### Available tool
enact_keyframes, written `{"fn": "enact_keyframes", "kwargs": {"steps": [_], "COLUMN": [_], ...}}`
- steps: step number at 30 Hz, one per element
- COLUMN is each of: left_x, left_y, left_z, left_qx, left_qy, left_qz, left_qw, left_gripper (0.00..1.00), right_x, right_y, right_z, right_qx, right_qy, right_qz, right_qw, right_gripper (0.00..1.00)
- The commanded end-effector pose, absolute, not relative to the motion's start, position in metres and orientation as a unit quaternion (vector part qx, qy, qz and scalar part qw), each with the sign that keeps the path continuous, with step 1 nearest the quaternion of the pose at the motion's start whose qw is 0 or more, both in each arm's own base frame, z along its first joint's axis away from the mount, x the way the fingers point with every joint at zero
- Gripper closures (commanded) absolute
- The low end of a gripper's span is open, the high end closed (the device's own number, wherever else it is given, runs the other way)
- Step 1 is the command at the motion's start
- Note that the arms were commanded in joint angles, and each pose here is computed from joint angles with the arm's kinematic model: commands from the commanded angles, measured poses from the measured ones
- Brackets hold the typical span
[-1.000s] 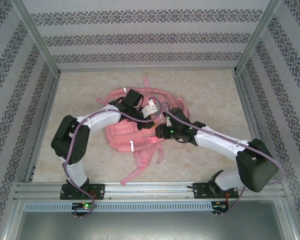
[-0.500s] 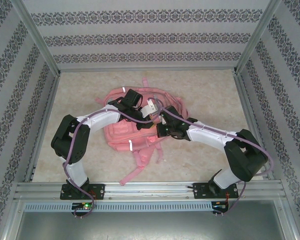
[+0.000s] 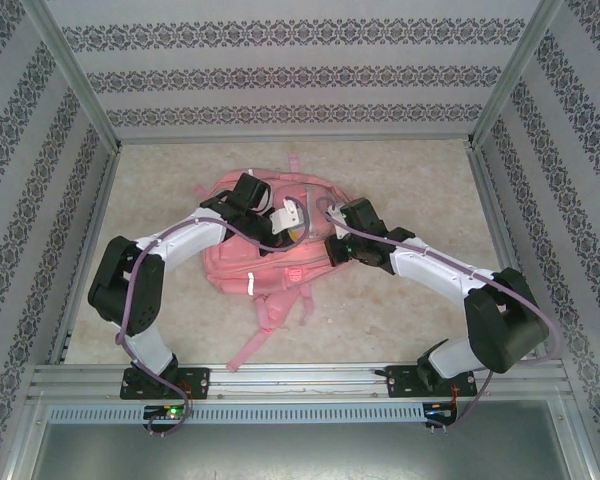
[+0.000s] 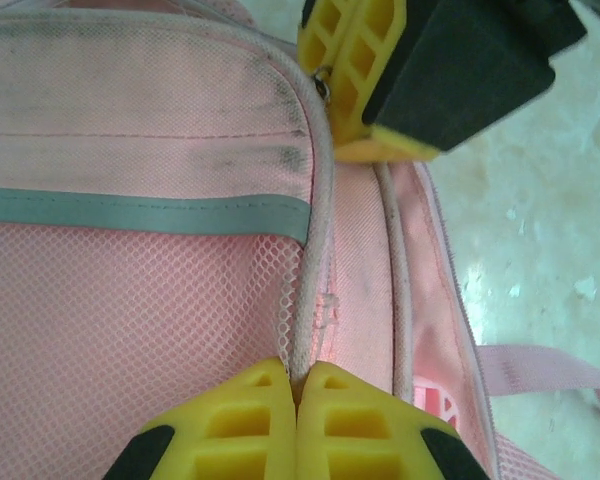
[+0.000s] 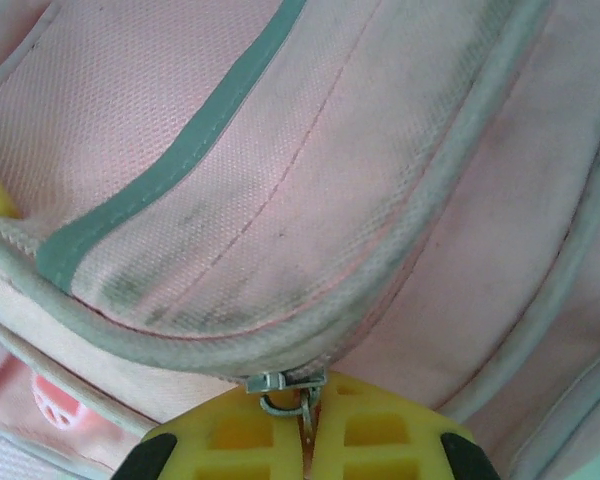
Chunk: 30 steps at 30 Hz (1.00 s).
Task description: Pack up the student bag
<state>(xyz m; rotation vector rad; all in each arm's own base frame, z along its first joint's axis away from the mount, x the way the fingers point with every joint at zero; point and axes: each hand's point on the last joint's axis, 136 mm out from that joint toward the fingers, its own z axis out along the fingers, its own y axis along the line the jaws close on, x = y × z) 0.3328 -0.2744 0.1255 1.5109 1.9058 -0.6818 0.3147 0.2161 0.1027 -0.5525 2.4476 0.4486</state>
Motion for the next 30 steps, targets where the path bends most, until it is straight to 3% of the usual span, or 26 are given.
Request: {"fn": "enact_keyframes", "kwargs": {"steps": [1, 6, 9, 10, 12, 14, 19, 24, 30], "left_x": [0.335, 0.381, 0.418, 0.426, 0.451, 0.472, 0.456, 0.415, 0.384], "left_y": [-0.217, -0.182, -0.161, -0.158, -0.145, -0.127, -0.143, -0.158, -0.170], "left_z": [0.104, 0.101, 0.105, 0.107, 0.112, 0.119, 0.134, 0.125, 0.105], "left_qx": [0.585, 0.511, 0.446, 0.431, 0.357, 0.255, 0.138, -0.020, -0.207], "left_qy": [0.745, 0.800, 0.836, 0.842, 0.871, 0.899, 0.922, 0.934, 0.907], "left_qz": [-0.173, -0.121, -0.082, -0.076, -0.046, -0.023, -0.146, -0.262, -0.331], "left_qw": [0.268, 0.289, 0.310, 0.315, 0.335, 0.355, 0.332, 0.240, 0.156], "left_gripper": [1.00, 1.00, 0.94, 0.90, 0.73, 0.66, 0.56, 0.53, 0.51], "right_x": [0.313, 0.283, 0.270, 0.269, 0.268, 0.270, 0.282, 0.280, 0.273], "right_y": [0.186, 0.228, 0.256, 0.264, 0.285, 0.302, 0.324, 0.322, 0.321], "right_z": [0.094, 0.103, 0.104, 0.103, 0.102, 0.101, 0.097, 0.089, 0.077], "right_qx": [-0.222, -0.274, -0.297, -0.301, -0.308, -0.310, -0.300, -0.308, -0.317], "right_qy": [0.927, 0.905, 0.894, 0.892, 0.886, 0.883, 0.885, 0.886, 0.887], "right_qz": [0.113, 0.200, 0.233, 0.240, 0.255, 0.266, 0.270, 0.263, 0.264], "right_qw": [0.279, 0.255, 0.241, 0.239, 0.234, 0.232, 0.231, 0.225, 0.206], "right_gripper": [1.00, 1.00, 1.00, 1.00, 1.00, 1.00, 1.00, 1.00, 1.00]}}
